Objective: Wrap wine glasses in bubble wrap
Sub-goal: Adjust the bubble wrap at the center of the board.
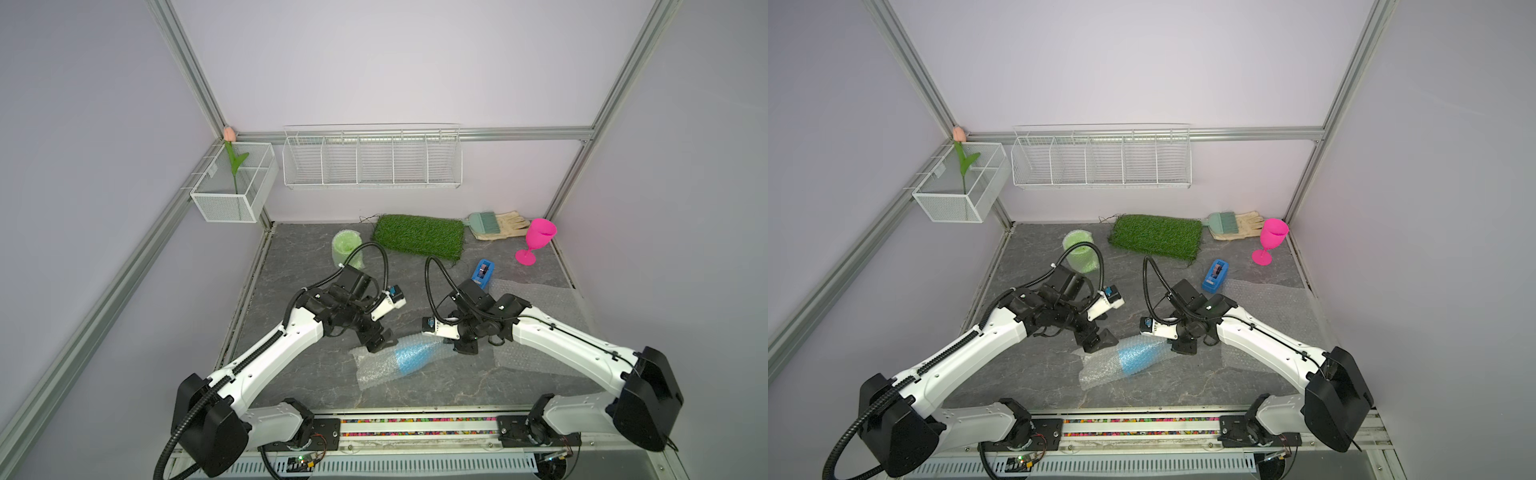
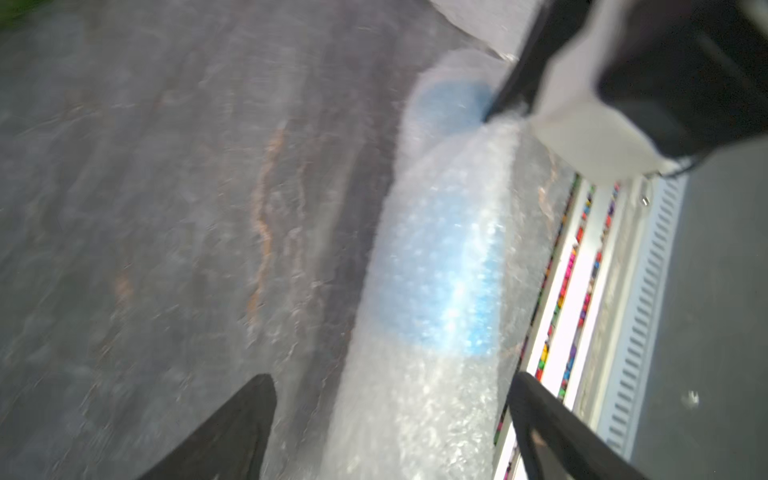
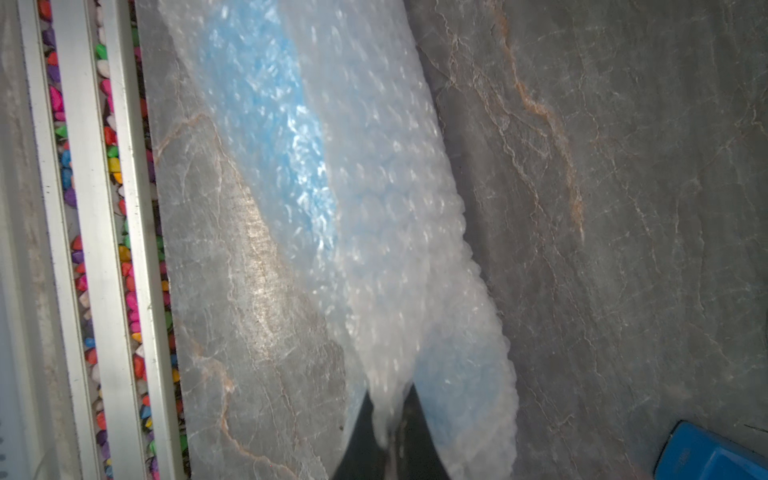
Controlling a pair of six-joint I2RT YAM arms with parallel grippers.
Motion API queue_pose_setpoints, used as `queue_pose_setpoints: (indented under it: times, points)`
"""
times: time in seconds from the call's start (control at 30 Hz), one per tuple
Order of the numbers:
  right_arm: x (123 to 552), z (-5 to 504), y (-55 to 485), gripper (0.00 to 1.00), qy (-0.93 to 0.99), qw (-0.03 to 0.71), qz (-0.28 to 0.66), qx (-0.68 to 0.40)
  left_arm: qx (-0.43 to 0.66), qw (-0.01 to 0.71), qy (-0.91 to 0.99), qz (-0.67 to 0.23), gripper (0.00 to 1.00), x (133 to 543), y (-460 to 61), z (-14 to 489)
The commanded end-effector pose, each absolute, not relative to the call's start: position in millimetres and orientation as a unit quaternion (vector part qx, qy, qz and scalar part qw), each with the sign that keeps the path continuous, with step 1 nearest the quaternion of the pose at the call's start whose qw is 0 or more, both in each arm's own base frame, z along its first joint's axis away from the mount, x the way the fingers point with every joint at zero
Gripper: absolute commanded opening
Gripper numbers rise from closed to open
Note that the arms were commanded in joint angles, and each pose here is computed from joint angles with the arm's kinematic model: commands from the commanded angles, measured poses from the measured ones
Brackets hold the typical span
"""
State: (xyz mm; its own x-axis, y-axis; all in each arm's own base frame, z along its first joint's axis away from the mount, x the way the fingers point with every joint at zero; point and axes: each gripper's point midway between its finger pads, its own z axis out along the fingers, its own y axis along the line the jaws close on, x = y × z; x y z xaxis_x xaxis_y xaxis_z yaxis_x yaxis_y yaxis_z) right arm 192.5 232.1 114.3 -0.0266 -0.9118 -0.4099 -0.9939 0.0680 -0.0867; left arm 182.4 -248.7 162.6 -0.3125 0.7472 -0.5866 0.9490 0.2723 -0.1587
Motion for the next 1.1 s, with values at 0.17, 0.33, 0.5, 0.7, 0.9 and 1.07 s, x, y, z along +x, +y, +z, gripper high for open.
queue_pose_setpoints:
  times: [0.17, 0.33, 0.5, 0.7, 0.9, 1.07]
  points:
    - [182.1, 112.2, 228.8, 0.07, 0.723, 0.132, 0.186, -0.652, 0.648, 0.118, 0.707, -0.256, 0.91, 141.1, -249.0, 114.3]
    - [187.2, 114.7, 227.9, 0.07, 0.742, 0.115, 0.222, -0.622, 0.662, 0.118, 0.704, -0.226, 0.89, 143.6, -244.5, 105.8]
    - [186.0, 115.2, 228.7, 0.07, 0.747, 0.101, 0.245, -0.610, 0.665, 0.133, 0.704, -0.212, 0.86, 150.6, -247.4, 102.2]
    - [185.2, 113.9, 230.1, 0.07, 0.748, 0.093, 0.256, -0.605, 0.667, 0.134, 0.706, -0.197, 0.71, 157.8, -249.2, 98.8]
    - [187.1, 110.1, 228.7, 0.07, 0.751, 0.087, 0.253, -0.604, 0.673, 0.124, 0.706, -0.183, 0.39, 158.0, -243.3, 94.0]
    - [190.2, 109.4, 227.4, 0.07, 0.753, 0.089, 0.249, -0.603, 0.675, 0.118, 0.710, -0.162, 0.16, 159.1, -234.8, 91.8]
